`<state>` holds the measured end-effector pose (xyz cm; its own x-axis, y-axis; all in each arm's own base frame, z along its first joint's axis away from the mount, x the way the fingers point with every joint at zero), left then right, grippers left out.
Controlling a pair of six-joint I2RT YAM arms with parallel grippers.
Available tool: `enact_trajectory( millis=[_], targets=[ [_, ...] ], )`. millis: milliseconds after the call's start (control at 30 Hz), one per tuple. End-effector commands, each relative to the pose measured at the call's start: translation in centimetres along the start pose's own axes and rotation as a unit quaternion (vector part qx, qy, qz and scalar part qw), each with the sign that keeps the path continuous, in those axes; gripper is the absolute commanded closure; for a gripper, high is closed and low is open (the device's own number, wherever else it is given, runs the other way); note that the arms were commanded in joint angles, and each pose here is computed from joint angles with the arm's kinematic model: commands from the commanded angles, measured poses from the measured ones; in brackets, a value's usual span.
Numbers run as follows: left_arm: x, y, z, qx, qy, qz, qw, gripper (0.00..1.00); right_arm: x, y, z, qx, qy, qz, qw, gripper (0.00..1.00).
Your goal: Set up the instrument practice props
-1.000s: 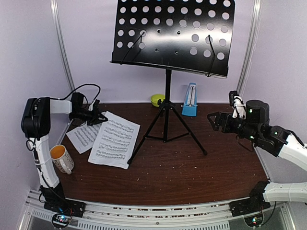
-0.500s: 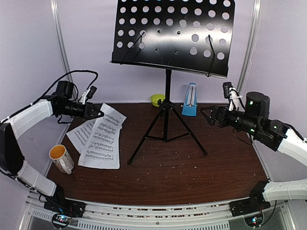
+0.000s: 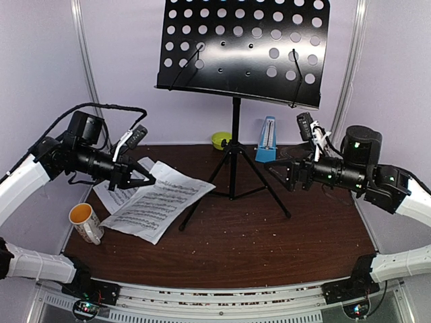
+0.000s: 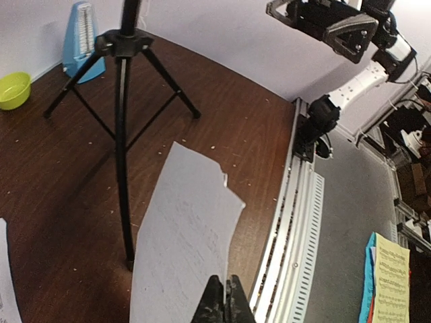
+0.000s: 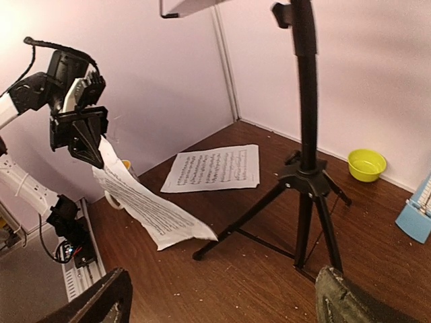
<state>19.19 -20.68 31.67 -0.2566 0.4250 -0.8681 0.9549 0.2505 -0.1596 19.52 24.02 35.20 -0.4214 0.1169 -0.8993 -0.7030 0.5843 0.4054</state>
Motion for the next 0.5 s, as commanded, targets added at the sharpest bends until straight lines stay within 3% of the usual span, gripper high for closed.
enact_trajectory(
  millis=[0,267,467],
  targets=[
    [-1.9,-2.4,0.7,0.042,0.002,0.035,0.998,1.0,-0.5,3.5,0.1,-0.047,0.023,-0.06,0.997,0.04],
    [-5.0,-4.6,3.9,0.081,0.017,0.09,0.993,1.0,1.8,9.4,2.5,-0.115,0.102,-0.112,0.982,0.04],
    [-6.8,-6.1,5.7,0.108,0.012,0.131,0.985,1.0,3.1,10.9,4.7,-0.127,0.126,-0.126,0.976,0.07]
  ],
)
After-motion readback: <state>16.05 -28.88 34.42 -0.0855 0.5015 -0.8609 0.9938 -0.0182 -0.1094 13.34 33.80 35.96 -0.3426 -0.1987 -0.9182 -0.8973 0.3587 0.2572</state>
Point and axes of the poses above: each gripper's point midway between its finger pads, its own z axis out along the fingers, its own y axis along the line the jaws close on, x = y × z, the point moved 4 cm from there along -z, back along the fingers, and after that the axes turned 12 degrees about z, right-handed, at the moved point
